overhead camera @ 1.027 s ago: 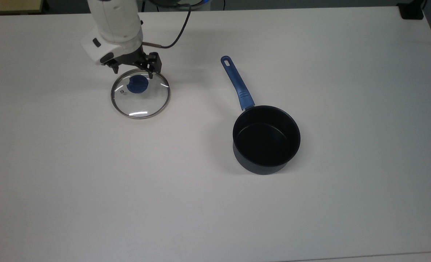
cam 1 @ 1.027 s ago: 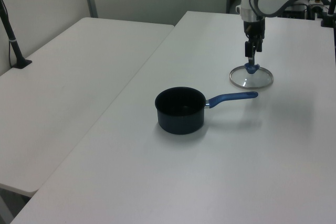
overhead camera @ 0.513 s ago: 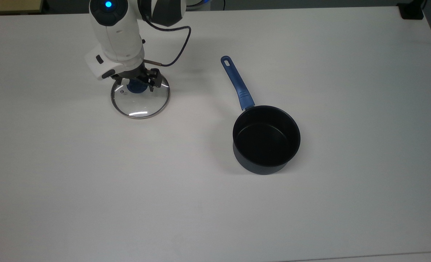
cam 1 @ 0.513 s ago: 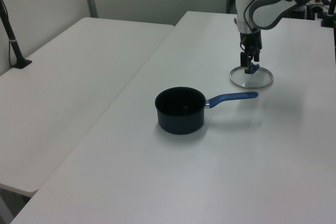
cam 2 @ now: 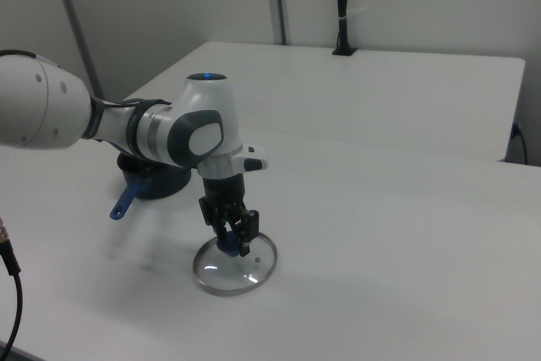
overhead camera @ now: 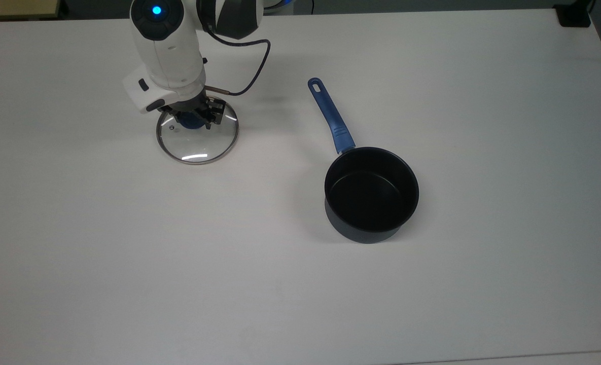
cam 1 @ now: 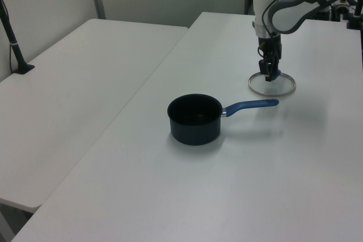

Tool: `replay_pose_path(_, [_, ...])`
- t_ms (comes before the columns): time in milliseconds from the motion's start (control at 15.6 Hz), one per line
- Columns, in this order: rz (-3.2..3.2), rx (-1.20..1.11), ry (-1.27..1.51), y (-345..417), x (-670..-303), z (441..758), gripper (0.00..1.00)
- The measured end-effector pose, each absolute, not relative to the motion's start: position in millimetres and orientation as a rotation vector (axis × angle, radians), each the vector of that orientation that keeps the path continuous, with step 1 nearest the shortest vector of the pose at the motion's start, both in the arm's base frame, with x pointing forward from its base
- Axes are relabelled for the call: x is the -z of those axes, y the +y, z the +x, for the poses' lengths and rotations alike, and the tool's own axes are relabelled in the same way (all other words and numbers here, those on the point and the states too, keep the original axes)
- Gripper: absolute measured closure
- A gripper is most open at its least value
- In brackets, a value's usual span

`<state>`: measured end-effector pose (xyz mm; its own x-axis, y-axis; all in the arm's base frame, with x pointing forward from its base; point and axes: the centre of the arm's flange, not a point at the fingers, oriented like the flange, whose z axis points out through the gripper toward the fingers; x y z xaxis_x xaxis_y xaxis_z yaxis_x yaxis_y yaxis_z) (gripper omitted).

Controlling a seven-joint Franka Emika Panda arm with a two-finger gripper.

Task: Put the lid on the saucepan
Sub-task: 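Lift the glass lid and carry it over the navy saucepan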

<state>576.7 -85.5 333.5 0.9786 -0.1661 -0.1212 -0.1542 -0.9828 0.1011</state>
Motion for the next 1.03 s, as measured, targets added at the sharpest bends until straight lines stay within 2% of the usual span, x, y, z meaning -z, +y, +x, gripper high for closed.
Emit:
replay_pose_path(128, [3.032,0.227,-0.239,-82.0,-340.7,577.1,0.4])
replay_pose_path(257, [3.032,0.215,-0.225,-75.0,-367.7,585.8,0.4])
replay_pose_path(577, [3.083,0.04,-0.261,-20.3,-489.9,614.6,0.4])
replay_pose_path(706, [3.111,-0.055,-0.335,22.4,-526.0,622.1,0.4])
replay_pose_path(834, [3.114,-0.081,-0.406,65.6,-531.3,626.6,0.4])
replay_pose_path(1027, [3.121,-0.073,-0.491,138.9,-516.6,640.8,0.4])
